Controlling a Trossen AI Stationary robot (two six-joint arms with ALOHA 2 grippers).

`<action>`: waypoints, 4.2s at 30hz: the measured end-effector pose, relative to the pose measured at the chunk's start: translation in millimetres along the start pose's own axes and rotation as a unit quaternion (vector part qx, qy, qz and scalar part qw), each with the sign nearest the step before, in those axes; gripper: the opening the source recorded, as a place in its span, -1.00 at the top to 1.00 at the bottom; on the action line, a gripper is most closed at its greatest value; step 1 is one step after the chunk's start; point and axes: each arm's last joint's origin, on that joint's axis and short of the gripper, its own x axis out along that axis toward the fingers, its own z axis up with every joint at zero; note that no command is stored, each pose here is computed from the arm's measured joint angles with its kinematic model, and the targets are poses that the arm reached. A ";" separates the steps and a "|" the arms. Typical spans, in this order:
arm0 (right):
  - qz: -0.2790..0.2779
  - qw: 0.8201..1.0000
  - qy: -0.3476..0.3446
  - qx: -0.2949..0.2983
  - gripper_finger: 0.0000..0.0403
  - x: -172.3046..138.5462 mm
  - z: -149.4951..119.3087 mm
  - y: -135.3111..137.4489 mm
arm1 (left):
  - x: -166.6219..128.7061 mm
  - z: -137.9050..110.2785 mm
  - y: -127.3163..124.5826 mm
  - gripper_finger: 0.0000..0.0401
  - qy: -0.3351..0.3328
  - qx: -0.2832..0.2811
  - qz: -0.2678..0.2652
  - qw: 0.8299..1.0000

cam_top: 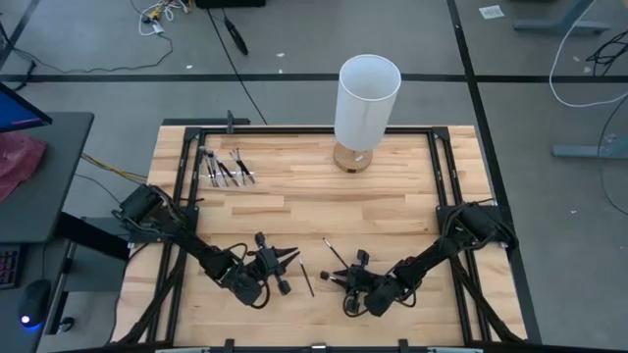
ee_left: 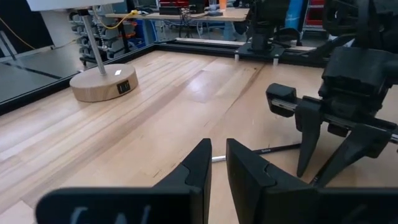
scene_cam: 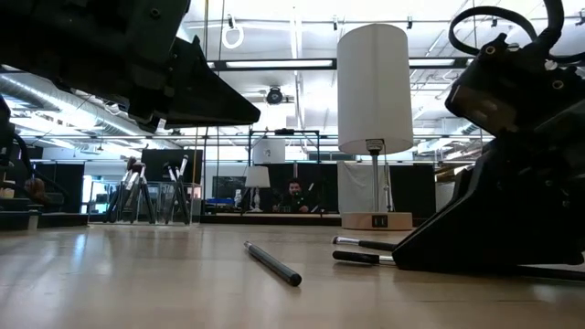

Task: Put items in baskets/containers
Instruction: Put the black eye groomer brush into the transparent organizer

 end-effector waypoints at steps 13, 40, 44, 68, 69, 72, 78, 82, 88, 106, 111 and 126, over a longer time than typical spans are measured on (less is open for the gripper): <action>0.010 1.000 0.001 0.000 0.45 -9.7 -8.1 7.8 | -0.2 -0.2 -0.1 0.75 0.001 0.001 -0.001 1.000; 0.017 0.999 0.005 -0.031 0.96 -18.1 2.3 4.9 | -0.4 -1.1 -2.2 0.75 0.017 0.013 -0.037 0.999; 0.035 0.998 0.005 -0.050 0.96 -29.1 13.8 5.1 | -0.7 0.2 -5.9 0.75 0.028 0.028 -0.088 0.995; 0.268 0.907 -0.324 -0.019 0.98 -87.8 59.8 5.0 | 17.6 -4.2 -63.4 0.16 -0.086 0.094 -0.293 0.948; 0.275 0.903 -0.329 -0.022 0.98 -88.1 62.3 7.0 | 22.6 -1.5 -68.8 0.08 -0.094 0.096 -0.282 0.950; 0.289 0.894 -0.341 -0.028 0.98 -89.0 69.0 12.4 | 33.2 10.8 -81.6 -0.09 -0.119 0.101 -0.273 0.949; 0.330 0.869 -0.365 -0.059 0.97 -92.6 79.9 23.4 | 36.4 33.6 -97.6 -0.19 -0.161 0.114 -0.294 0.935; 0.343 0.861 -0.370 -0.066 0.97 -93.5 82.5 26.2 | 33.4 40.1 -104.2 -0.13 -0.179 0.116 -0.340 0.916; 0.362 0.852 -0.371 -0.074 0.96 -92.3 85.5 27.5 | 37.9 55.2 -109.3 0.02 -0.207 0.112 -0.357 0.904; 0.364 0.854 -0.363 -0.075 0.96 -90.9 84.7 27.5 | 36.7 63.4 -112.6 0.45 -0.248 0.125 -0.411 0.868; 0.364 0.855 -0.363 -0.075 0.96 -90.9 84.7 27.5 | 39.0 64.0 -111.5 0.61 -0.246 0.119 -0.417 0.867; 0.361 0.861 -0.350 -0.077 0.93 -89.2 83.1 27.9 | 40.1 64.4 -111.1 0.94 -0.248 0.118 -0.425 0.863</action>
